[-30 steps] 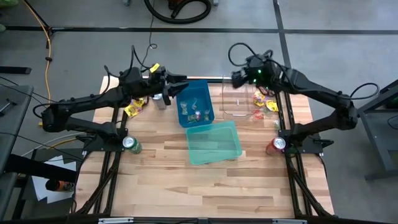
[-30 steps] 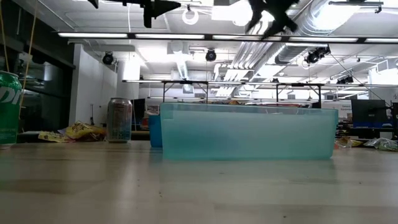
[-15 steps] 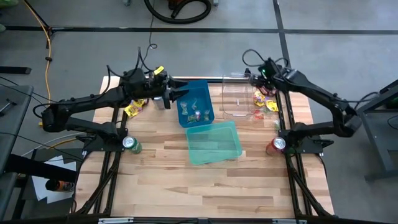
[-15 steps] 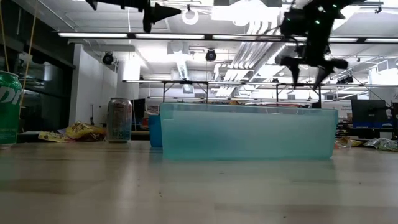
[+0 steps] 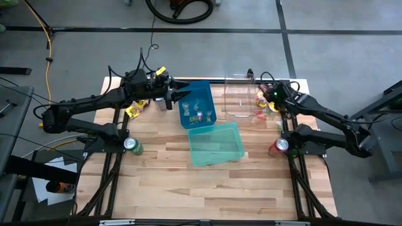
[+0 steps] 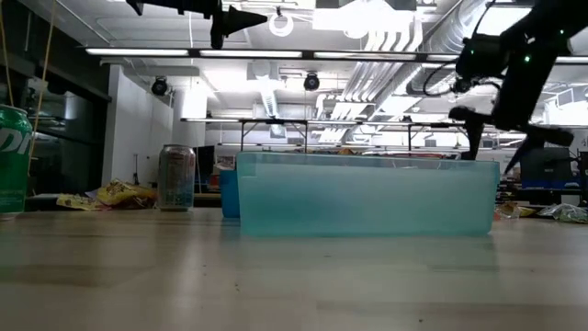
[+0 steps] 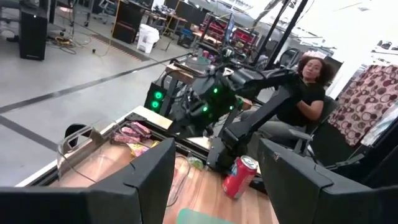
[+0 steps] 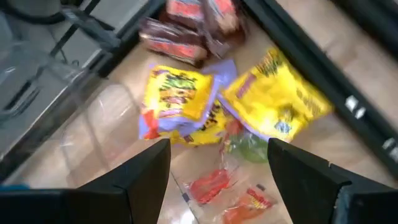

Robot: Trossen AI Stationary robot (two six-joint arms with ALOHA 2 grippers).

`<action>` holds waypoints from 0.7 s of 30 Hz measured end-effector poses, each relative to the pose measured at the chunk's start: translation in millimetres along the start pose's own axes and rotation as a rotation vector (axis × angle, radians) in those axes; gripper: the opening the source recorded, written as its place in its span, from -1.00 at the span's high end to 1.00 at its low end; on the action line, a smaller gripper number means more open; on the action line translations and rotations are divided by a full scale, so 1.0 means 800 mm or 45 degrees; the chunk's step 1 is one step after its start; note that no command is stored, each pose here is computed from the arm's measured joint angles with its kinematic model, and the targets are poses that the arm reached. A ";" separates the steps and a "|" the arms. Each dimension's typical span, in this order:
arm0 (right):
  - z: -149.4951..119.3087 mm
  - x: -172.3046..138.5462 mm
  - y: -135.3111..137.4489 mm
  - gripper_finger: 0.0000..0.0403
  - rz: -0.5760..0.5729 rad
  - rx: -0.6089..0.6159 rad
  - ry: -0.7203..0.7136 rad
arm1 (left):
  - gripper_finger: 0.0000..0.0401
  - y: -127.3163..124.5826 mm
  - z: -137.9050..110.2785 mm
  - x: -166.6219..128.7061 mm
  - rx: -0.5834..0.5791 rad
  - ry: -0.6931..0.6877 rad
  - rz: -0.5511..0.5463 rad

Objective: Sort candy
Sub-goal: Put the green candy into the blue bin

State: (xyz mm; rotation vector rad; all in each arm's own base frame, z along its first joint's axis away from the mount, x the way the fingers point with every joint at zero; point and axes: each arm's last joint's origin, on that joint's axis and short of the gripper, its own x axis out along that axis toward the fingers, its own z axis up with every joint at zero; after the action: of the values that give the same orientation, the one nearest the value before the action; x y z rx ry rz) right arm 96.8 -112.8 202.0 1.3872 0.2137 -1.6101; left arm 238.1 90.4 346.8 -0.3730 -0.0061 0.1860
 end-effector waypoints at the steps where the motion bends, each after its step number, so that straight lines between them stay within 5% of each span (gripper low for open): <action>1: -0.003 0.005 -0.003 -0.31 0.006 0.039 0.018 | -0.08 0.000 0.000 0.000 0.000 0.000 0.001; 12: -0.020 0.037 -0.029 -0.31 -0.062 0.304 0.111 | -0.08 0.000 0.000 0.000 -0.034 0.001 0.003; 21: -0.024 0.051 -0.030 -0.31 -0.167 0.354 0.116 | -0.08 0.000 -0.001 0.000 -0.035 0.004 0.005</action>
State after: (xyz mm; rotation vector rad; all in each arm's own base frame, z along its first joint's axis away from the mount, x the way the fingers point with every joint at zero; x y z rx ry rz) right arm 96.9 -109.3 150.9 1.6911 0.1407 -1.7352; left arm 238.1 90.5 346.3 -0.4006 -0.0050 0.1897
